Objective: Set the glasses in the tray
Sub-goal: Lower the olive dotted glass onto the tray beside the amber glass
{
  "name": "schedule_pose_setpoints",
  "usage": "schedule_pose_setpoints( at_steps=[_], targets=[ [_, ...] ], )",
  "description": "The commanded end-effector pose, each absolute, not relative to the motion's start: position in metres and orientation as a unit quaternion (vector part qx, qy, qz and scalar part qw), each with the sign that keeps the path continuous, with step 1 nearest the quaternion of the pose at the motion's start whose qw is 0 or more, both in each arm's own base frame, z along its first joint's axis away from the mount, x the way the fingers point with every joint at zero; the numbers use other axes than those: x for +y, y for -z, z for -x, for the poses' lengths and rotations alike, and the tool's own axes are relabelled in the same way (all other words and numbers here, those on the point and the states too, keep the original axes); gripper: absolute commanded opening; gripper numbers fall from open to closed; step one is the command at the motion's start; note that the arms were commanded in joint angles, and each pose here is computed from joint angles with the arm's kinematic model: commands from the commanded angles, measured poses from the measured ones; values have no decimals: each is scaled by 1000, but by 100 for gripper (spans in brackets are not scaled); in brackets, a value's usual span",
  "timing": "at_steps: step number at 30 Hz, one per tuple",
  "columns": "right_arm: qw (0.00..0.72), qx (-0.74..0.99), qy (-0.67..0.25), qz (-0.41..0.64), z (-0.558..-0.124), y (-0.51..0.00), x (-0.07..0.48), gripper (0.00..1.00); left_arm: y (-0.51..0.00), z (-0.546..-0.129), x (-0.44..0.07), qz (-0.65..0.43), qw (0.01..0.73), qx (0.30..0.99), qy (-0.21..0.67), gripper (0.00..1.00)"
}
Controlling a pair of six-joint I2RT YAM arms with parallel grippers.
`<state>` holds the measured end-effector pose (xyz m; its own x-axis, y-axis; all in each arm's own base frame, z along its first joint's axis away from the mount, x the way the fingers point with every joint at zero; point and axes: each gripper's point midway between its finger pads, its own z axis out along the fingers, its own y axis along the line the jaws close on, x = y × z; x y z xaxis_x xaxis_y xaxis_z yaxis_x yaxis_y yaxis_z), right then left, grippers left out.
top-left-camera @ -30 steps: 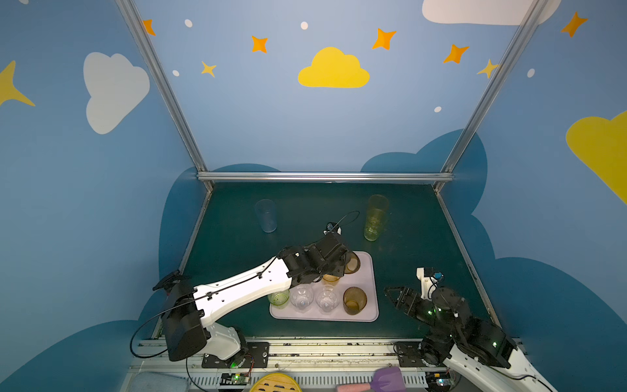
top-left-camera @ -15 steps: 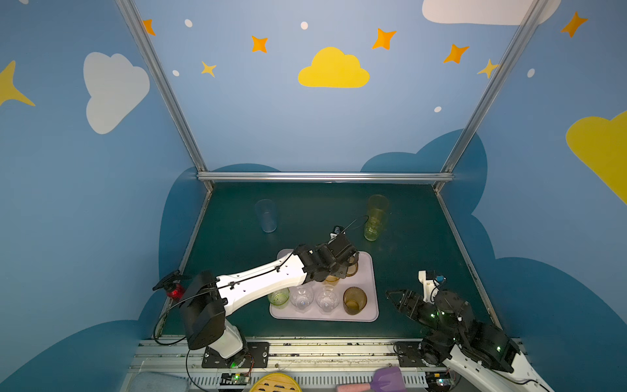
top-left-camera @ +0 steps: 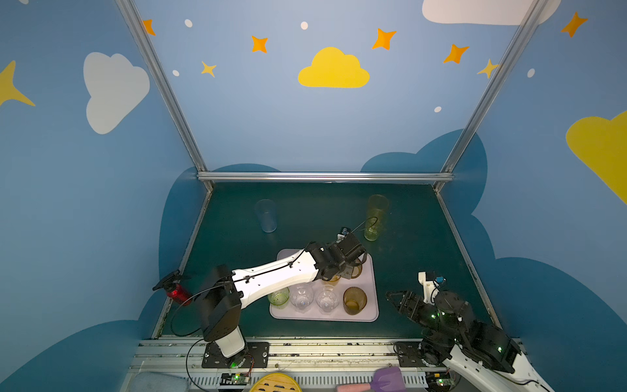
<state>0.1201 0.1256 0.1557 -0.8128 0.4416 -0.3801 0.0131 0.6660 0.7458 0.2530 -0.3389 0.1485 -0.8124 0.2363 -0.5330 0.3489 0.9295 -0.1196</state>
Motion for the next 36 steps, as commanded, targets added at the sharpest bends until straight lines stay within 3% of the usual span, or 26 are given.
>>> schedule_pose_setpoints(
  at_steps=[1, 36],
  targets=[
    [281, 868, -388, -132, -120, -164, 124, 85, -149, -252, -343, -157, 259, 947, 103, 4],
    [298, 875, -352, -146, -124, -165, 109, 85, -117, -253, -350, -182, 217, 958, 44, 4]
  ],
)
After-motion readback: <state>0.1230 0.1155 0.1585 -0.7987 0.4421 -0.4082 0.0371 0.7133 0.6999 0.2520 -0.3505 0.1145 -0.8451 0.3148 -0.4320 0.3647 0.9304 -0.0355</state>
